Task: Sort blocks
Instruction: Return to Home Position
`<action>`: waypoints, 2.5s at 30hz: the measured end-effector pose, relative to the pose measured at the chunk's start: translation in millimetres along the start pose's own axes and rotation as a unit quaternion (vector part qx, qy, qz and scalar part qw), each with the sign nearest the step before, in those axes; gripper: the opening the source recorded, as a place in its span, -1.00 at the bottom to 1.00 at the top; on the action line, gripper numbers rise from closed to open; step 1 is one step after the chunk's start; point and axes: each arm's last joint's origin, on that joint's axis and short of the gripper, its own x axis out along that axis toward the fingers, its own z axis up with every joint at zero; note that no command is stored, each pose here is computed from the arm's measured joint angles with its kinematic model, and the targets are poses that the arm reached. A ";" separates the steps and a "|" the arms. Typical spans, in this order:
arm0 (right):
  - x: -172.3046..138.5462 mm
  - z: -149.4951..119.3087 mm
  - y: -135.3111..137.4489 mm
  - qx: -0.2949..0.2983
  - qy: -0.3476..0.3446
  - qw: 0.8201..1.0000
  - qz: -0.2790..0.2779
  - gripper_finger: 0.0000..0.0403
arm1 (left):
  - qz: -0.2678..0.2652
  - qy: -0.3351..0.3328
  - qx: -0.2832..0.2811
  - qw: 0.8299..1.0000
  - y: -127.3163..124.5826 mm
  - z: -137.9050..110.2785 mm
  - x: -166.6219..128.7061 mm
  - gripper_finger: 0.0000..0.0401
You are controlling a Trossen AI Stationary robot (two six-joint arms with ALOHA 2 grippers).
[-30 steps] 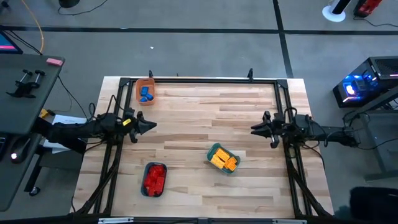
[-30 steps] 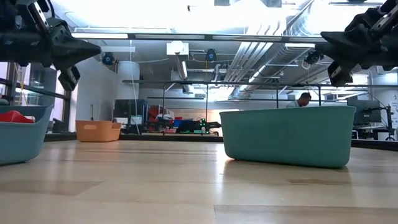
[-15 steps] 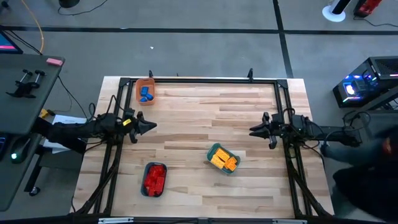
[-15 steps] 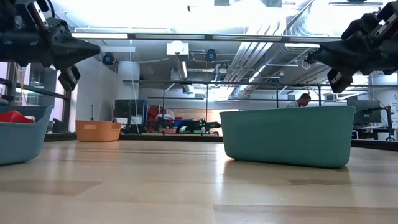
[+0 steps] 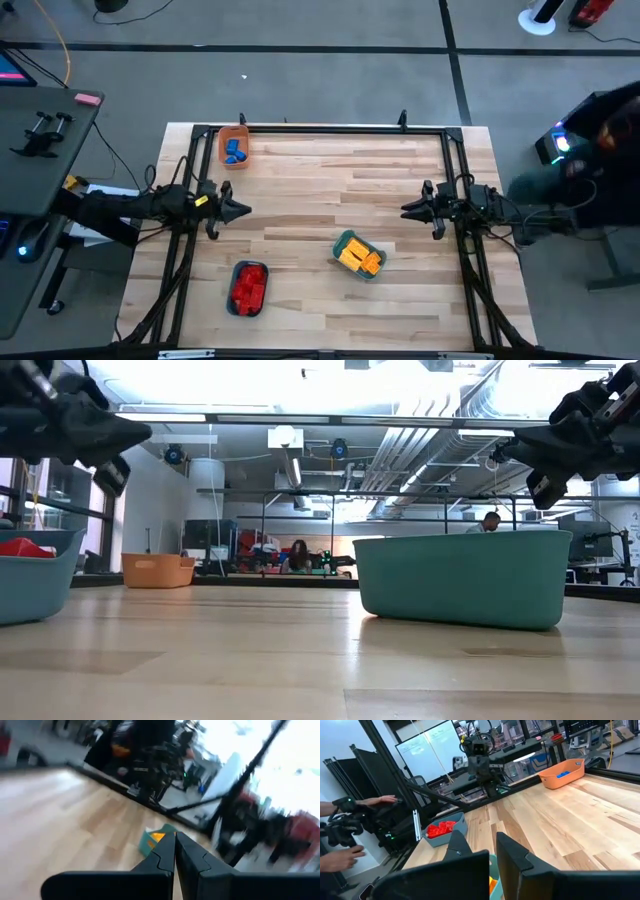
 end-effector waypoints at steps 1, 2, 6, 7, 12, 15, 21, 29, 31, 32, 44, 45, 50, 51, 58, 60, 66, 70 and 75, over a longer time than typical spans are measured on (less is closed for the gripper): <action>0.0 0.0 0.0 0.000 0.000 1.000 0.000 -1.00 | -0.007 0.004 0.041 0.999 -0.8 -0.6 0.0 -1.00; 0.0 0.0 0.0 0.000 0.000 1.000 0.000 -1.00 | -0.017 0.010 0.091 0.996 -2.0 -1.6 -0.1 -1.00; 0.0 -0.1 0.0 0.000 0.000 1.000 0.000 -1.00 | -0.053 0.018 0.259 0.964 -6.1 -4.4 -0.6 -1.00; 0.0 -0.1 0.0 0.000 0.001 1.000 0.000 -1.00 | -0.057 0.019 0.273 0.960 -6.5 -4.8 -0.7 -1.00; 0.0 0.0 0.0 0.000 0.000 1.000 0.000 -1.00 | -0.057 0.019 0.249 0.967 -5.8 -4.3 -0.6 -1.00; 0.0 0.0 0.0 0.000 0.000 1.000 0.000 -1.00 | -0.050 0.021 0.235 0.971 -4.5 -4.1 -0.4 -1.00; 0.0 -0.1 0.0 0.000 0.001 1.000 0.000 -1.00 | -0.050 0.021 0.232 0.971 -4.4 -4.1 -0.4 -1.00; 0.0 -0.1 -0.1 0.000 0.001 1.000 0.000 -1.00 | -0.049 0.021 0.232 0.971 -4.4 -4.0 -0.4 -1.00; 0.0 -0.1 -0.1 0.000 0.001 1.000 0.000 -1.00 | -0.049 0.021 0.232 0.971 -4.4 -4.1 -0.4 -1.00; 0.0 -0.1 -0.1 0.000 0.001 1.000 0.000 -1.00 | -0.049 0.021 0.232 0.971 -4.4 -4.1 -0.4 -1.00; 0.0 -0.2 -0.1 0.000 0.001 1.000 -0.001 -1.00 | -0.049 0.021 0.232 0.971 -4.4 -4.1 -0.4 -1.00; 0.0 -0.2 -0.1 0.000 0.001 1.000 -0.001 -1.00 | -0.049 0.021 0.232 0.971 -4.4 -4.1 -0.4 -1.00; 0.0 -0.2 -0.1 0.000 0.001 1.000 -0.001 -1.00 | -0.049 0.021 0.232 0.971 -4.4 -4.1 -0.4 -1.00; 0.0 -0.2 -0.1 0.000 0.001 1.000 -0.001 -1.00 | -0.049 0.021 0.232 0.971 -4.4 -4.1 -0.4 -1.00; 0.0 -0.2 -0.1 0.000 0.001 1.000 -0.001 -1.00 | -0.049 0.021 0.232 0.971 -4.4 -4.1 -0.4 -1.00; 0.0 -0.2 -0.1 0.000 0.001 1.000 -0.001 -1.00 | -0.049 0.021 0.232 0.971 -4.4 -4.1 -0.4 -1.00; 0.0 -0.1 0.0 0.000 0.001 1.000 -0.001 -1.00 | -0.049 0.021 0.232 0.971 -4.4 -4.1 -0.4 -1.00; 0.0 -0.2 -0.1 0.000 0.001 1.000 -0.001 -1.00 | -0.049 0.021 0.232 0.971 -4.4 -4.1 -0.4 -1.00; 0.0 -0.2 -0.1 0.000 0.001 1.000 -0.001 -1.00 | -0.049 0.021 0.232 0.971 -4.4 -4.1 -0.4 -1.00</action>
